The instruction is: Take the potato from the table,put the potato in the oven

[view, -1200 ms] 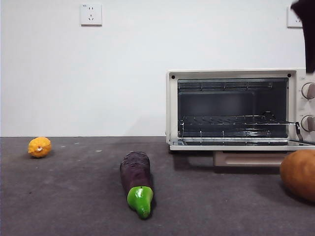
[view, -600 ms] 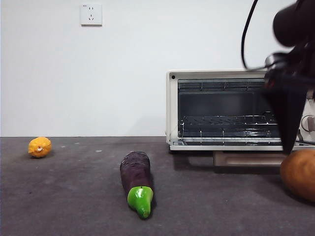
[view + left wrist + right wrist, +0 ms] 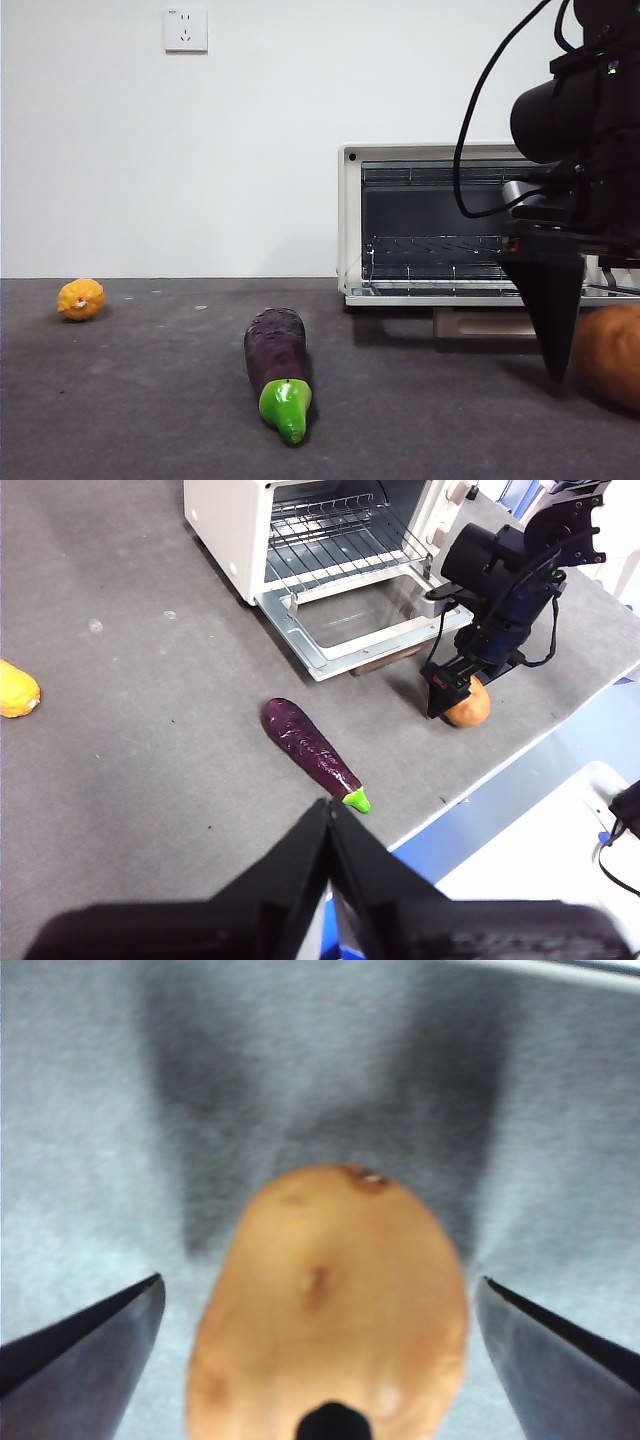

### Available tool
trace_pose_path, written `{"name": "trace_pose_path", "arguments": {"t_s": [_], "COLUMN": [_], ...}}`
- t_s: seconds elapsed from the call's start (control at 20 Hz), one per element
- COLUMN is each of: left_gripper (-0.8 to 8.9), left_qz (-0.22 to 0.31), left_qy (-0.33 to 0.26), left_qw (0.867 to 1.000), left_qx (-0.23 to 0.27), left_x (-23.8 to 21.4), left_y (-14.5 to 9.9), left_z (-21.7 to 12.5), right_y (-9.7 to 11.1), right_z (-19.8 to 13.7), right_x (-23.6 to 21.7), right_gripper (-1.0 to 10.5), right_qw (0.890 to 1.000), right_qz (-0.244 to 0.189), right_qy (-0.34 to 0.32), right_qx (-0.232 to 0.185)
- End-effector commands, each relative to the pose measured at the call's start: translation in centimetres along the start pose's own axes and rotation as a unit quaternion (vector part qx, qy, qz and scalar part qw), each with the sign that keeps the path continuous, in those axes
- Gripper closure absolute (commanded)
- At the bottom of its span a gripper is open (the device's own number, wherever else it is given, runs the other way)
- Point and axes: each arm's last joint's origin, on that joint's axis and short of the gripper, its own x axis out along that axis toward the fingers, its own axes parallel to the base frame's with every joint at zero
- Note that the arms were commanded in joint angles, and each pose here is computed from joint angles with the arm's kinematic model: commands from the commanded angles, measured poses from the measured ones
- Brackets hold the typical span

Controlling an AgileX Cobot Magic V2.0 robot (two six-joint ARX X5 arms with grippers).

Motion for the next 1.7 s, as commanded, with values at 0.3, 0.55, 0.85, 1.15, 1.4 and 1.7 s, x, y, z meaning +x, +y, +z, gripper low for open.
{"name": "trace_pose_path", "arguments": {"t_s": [0.3, 0.55, 0.85, 1.15, 1.4, 1.7], "left_gripper": [8.18, 8.18, 8.18, 8.18, 8.18, 8.18], "left_qz": [0.009, 0.009, 0.013, 0.028, 0.034, 0.036], "left_qy": [-0.004, -0.004, -0.005, -0.011, -0.013, -0.007], "left_qw": [1.000, 1.000, 1.000, 1.000, 0.999, 0.999], "left_qx": [0.005, 0.005, 0.006, 0.006, 0.006, 0.007], "left_x": [0.1, 0.1, 0.1, 0.1, 0.1, 0.5], "left_y": [0.0, 0.0, 0.1, 0.1, 0.2, 0.0], "left_z": [0.0, 0.0, 0.0, 0.1, 0.1, 0.3], "right_y": [0.3, 0.6, 1.4, 2.5, 2.9, 3.0], "right_z": [-0.4, -0.5, -0.5, 2.8, 5.3, 7.5], "right_x": [0.2, -0.8, -5.2, -9.3, -10.3, -9.1], "right_gripper": [8.0, 8.9, 8.8, 8.8, 8.9, 8.9], "right_qw": [1.000, 1.000, 1.000, 0.981, 0.948, 0.933], "right_qz": [-0.004, -0.003, 0.020, 0.058, 0.049, 0.021], "right_qy": [0.017, 0.025, -0.020, -0.183, -0.313, -0.360], "right_qx": [0.008, 0.006, 0.005, -0.014, -0.013, 0.002]}}
